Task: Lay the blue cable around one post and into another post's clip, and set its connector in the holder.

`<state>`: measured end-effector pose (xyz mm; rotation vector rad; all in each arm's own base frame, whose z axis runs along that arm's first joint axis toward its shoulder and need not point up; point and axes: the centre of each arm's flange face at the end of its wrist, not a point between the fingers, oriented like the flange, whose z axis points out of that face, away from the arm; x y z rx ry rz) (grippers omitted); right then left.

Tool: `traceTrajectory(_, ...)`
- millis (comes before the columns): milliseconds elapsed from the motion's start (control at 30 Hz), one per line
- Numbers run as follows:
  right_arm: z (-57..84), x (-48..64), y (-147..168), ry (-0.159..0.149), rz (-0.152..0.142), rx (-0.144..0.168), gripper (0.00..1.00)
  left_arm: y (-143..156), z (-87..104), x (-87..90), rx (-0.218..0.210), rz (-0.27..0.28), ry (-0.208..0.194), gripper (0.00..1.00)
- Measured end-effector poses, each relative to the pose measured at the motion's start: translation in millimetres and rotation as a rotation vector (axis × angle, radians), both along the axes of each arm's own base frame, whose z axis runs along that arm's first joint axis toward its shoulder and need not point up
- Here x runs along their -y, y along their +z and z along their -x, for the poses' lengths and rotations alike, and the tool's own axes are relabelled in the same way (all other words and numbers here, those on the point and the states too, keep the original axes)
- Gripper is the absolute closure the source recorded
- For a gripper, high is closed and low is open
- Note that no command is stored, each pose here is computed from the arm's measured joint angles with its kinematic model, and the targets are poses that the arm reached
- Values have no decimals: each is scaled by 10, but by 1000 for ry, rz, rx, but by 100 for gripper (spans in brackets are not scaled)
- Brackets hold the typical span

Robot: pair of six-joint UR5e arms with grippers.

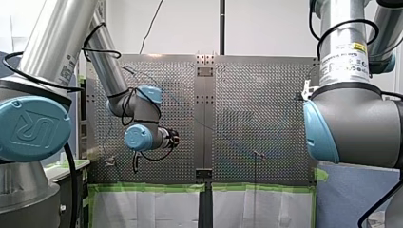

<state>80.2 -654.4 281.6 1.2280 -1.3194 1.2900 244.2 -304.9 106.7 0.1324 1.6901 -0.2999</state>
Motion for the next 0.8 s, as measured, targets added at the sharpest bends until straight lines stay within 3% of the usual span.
traceTrajectory(200, -166, -170, 139, -19, 51, -19, 1, 0, 1, 2, 0, 1, -3, 2)
traceTrajectory(333, -334, -287, 152, -21, 69, -25, 1, 2, 0, 7, 0, 5, -6, 2)
traceTrajectory(433, -461, -396, 108, -21, 54, -27, 1, 3, -3, 8, 1, 8, -5, 2)
traceTrajectory(667, -759, -707, -68, -19, -19, -44, 1, 32, -58, 22, 11, 23, 3, 2)
traceTrajectory(800, -919, -826, -155, -12, -43, -51, 1, 88, -142, 72, 29, 38, 9, 2)
